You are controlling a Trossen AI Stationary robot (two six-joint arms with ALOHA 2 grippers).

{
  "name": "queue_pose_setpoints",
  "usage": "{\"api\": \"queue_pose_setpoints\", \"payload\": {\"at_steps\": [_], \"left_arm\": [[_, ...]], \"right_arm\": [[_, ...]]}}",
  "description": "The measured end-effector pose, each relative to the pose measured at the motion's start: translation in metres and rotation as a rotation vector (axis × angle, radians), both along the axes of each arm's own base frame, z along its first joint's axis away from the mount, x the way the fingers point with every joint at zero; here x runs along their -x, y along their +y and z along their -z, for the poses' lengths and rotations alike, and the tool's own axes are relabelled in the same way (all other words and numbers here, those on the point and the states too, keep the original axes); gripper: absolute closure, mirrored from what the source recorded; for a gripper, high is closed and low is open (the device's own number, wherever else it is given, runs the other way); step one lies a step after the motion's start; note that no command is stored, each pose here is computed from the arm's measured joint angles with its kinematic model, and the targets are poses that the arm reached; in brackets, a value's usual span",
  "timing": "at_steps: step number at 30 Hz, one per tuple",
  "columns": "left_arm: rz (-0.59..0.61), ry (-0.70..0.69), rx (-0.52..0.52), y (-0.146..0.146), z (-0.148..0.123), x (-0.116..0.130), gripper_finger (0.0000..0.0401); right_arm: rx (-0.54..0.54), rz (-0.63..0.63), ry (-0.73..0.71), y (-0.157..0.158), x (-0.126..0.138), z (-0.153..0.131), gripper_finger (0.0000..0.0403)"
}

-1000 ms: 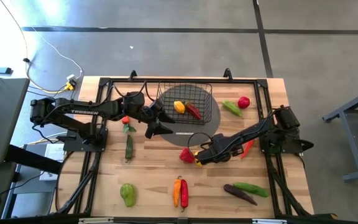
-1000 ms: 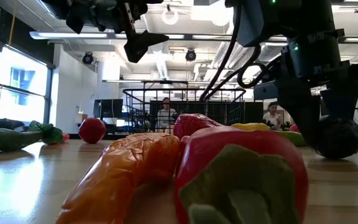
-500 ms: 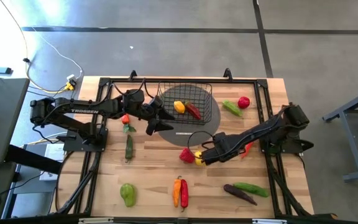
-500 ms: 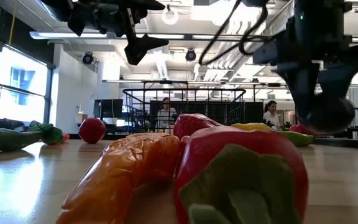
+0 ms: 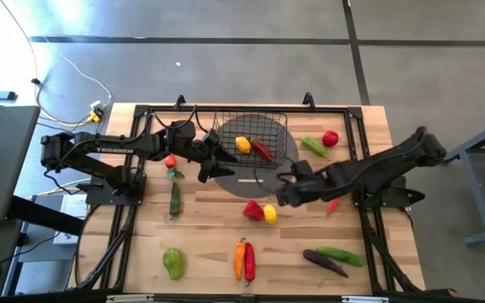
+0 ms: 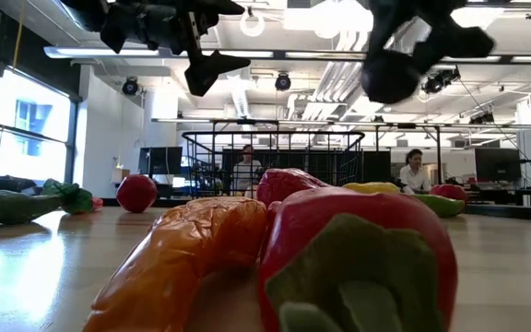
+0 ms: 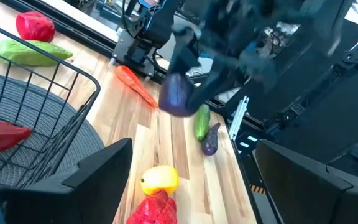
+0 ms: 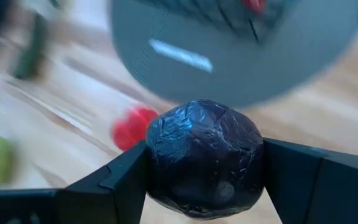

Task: Build produce basket
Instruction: Put the onion into the wire basket

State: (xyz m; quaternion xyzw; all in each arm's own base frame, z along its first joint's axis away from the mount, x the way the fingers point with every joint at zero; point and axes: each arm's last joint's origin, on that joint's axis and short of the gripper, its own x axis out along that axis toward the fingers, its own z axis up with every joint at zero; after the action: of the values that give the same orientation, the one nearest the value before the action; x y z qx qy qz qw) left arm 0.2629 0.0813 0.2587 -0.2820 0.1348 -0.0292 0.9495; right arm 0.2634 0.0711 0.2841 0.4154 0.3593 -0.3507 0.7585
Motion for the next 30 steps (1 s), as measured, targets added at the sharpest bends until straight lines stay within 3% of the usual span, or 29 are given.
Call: {"api": "queue_pose_setpoints", "payload": {"at_steps": [5, 12, 21, 30], "left_arm": [[0.0, 0.0, 0.0, 0.0, 0.0, 0.0, 0.0068], [0.0, 0.0, 0.003, 0.0, 0.0, 0.0, 0.0068], [-0.023, 0.021, 0.08, 0.0, 0.001, 0.0, 0.0068], [-0.19, 0.173, 0.103, -0.007, 0.008, 0.009, 0.0068]], "right_arm": [[0.138, -0.034, -0.127, -0.022, -0.004, -0.019, 0.0164], [0.31, -0.112, -0.184, -0.056, -0.019, -0.03, 0.0162], [0.445, -0.126, -0.105, -0.098, -0.021, -0.031, 0.0161], [0.471, -0.144, -0.016, -0.128, -0.029, -0.018, 0.016]]}}
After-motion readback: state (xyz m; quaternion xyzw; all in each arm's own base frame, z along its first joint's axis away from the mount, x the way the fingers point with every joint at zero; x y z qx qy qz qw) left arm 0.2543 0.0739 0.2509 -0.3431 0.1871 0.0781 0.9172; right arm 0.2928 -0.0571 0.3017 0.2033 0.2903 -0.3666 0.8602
